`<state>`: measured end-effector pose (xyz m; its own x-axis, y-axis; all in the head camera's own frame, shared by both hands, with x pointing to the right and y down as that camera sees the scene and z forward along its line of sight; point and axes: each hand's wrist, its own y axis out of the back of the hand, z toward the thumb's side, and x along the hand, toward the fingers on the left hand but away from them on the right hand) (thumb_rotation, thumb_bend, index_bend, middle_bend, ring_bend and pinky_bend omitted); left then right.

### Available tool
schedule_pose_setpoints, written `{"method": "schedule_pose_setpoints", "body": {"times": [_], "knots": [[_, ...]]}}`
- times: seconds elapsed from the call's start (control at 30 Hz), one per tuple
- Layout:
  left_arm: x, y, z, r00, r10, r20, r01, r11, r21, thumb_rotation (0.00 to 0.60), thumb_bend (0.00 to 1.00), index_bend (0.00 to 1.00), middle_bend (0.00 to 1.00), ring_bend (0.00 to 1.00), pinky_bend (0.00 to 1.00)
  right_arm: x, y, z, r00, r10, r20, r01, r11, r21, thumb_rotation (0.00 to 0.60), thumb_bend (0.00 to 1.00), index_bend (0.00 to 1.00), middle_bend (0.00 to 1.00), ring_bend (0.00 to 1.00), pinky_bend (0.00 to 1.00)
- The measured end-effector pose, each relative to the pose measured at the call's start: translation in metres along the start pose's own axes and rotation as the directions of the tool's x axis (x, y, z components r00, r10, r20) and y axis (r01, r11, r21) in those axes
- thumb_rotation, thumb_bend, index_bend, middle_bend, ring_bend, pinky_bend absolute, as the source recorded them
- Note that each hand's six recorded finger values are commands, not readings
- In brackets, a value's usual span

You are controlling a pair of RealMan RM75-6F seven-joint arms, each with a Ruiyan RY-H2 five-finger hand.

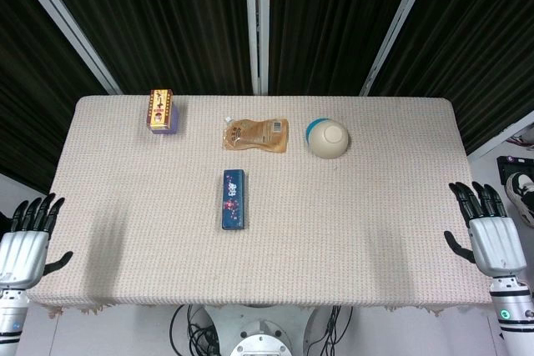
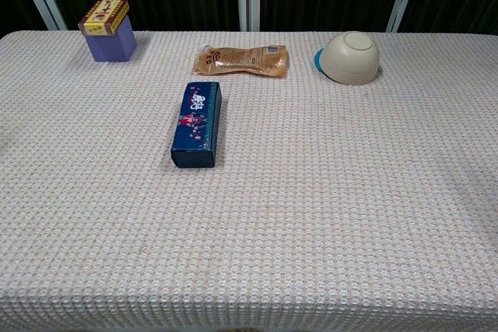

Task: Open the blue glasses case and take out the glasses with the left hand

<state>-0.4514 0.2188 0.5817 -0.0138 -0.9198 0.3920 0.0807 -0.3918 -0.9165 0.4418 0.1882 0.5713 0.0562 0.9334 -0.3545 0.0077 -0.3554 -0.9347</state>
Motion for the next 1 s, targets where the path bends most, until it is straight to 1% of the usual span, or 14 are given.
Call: {"method": "schedule_pose_setpoints", "body": {"times": [0.1, 0.23, 0.37, 0.47, 0.53, 0.57, 0.67, 0.7, 0.77, 0.87, 0.9, 0.93, 0.97, 1.0], "knots": [[-0.002, -0.002, 0.002, 1.0, 0.026, 0.008, -0.026, 1.0, -0.003, 0.6, 0.15, 0.0, 0.0, 0.0, 0.0, -0.001, 0.001, 0.001, 1.0, 0.0, -0.004, 0.0, 1.0, 0.003, 0.6, 0.24, 0.0, 0.11, 0.0, 0.0], [-0.004, -0.002, 0.003, 1.0, 0.02, 0.014, -0.019, 1.0, -0.009, 0.6, 0.15, 0.0, 0.0, 0.0, 0.0, 0.001, 0.001, 0.0, 1.0, 0.003, -0.004, -0.003, 1.0, -0.001, 0.6, 0.24, 0.0, 0.11, 0.0, 0.0], [0.001, -0.001, 0.009, 0.999, 0.02, 0.041, -0.02, 1.0, -0.008, 0.6, 0.14, 0.02, 0.0, 0.0, 0.0, 0.003, 0.001, -0.001, 1.0, -0.003, -0.001, 0.003, 1.0, -0.006, 0.6, 0.24, 0.0, 0.11, 0.0, 0.0], [0.011, 0.004, 0.018, 0.996, 0.03, 0.083, -0.029, 0.999, -0.014, 0.6, 0.15, 0.04, 0.04, 0.0, 0.0, 0.004, 0.002, -0.001, 1.0, -0.012, -0.003, 0.012, 1.0, -0.008, 0.6, 0.26, 0.0, 0.11, 0.0, 0.0], [0.021, 0.008, 0.029, 0.99, 0.037, 0.133, -0.033, 0.999, -0.029, 0.6, 0.2, 0.08, 0.08, 0.0, 0.0, 0.004, 0.005, -0.001, 1.0, -0.019, -0.006, 0.019, 1.0, -0.006, 0.6, 0.29, 0.0, 0.11, 0.0, 0.0], [0.026, 0.01, 0.034, 0.986, 0.04, 0.16, -0.034, 0.999, -0.039, 0.6, 0.24, 0.1, 0.1, 0.0, 0.0, 0.004, 0.006, 0.0, 1.0, -0.022, -0.008, 0.022, 1.0, -0.005, 0.6, 0.31, 0.0, 0.11, 0.0, 0.0], [0.046, 0.019, 0.058, 0.963, 0.052, 0.264, -0.033, 0.997, -0.075, 0.6, 0.38, 0.14, 0.14, 0.0, 0.02, 0.003, 0.009, 0.002, 0.999, -0.028, -0.016, 0.028, 1.0, 0.003, 0.6, 0.35, 0.0, 0.11, 0.0, 0.0], [0.055, 0.022, 0.07, 0.95, 0.052, 0.309, -0.027, 0.996, -0.086, 0.6, 0.43, 0.15, 0.15, 0.0, 0.02, 0.002, 0.011, 0.004, 0.999, -0.03, -0.021, 0.03, 1.0, 0.006, 0.6, 0.36, 0.0, 0.11, 0.0, 0.0], [0.069, 0.025, 0.087, 0.927, 0.043, 0.373, -0.01, 0.996, -0.091, 0.6, 0.49, 0.17, 0.16, 0.0, 0.02, 0.001, 0.012, 0.006, 0.999, -0.031, -0.029, 0.031, 0.999, 0.008, 0.6, 0.38, 0.0, 0.11, 0.0, 0.0], [0.094, 0.029, 0.121, 0.879, 0.016, 0.477, 0.026, 0.996, -0.08, 0.6, 0.6, 0.21, 0.2, 0.0, 0.02, 0.0, 0.012, 0.009, 0.999, -0.028, -0.036, 0.029, 1.0, 0.011, 0.6, 0.42, 0.0, 0.11, 0.0, 0.0], [0.104, 0.03, 0.136, 0.857, 0.003, 0.516, 0.042, 0.996, -0.075, 0.6, 0.62, 0.21, 0.2, 0.01, 0.02, 0.0, 0.012, 0.01, 0.999, -0.026, -0.038, 0.027, 1.0, 0.011, 0.6, 0.44, 0.0, 0.11, 0.0, 0.0], [0.112, 0.031, 0.148, 0.84, -0.008, 0.543, 0.057, 0.996, -0.073, 0.6, 0.65, 0.22, 0.21, 0.01, 0.01, 0.0, 0.012, 0.01, 0.999, -0.025, -0.038, 0.025, 1.0, 0.011, 0.6, 0.44, 0.0, 0.12, 0.0, 0.0], [0.119, 0.03, 0.16, 0.823, -0.021, 0.568, 0.075, 0.995, -0.071, 0.6, 0.67, 0.23, 0.21, 0.01, 0.01, 0.0, 0.012, 0.01, 0.999, -0.023, -0.038, 0.024, 1.0, 0.011, 0.6, 0.44, 0.0, 0.12, 0.0, 0.0], [0.127, 0.029, 0.175, 0.801, -0.043, 0.598, 0.102, 0.993, -0.066, 0.6, 0.68, 0.24, 0.21, 0.01, 0.0, 0.0, 0.012, 0.01, 0.999, -0.022, -0.036, 0.023, 1.0, 0.011, 0.6, 0.45, 0.0, 0.12, 0.0, 0.0]]}}
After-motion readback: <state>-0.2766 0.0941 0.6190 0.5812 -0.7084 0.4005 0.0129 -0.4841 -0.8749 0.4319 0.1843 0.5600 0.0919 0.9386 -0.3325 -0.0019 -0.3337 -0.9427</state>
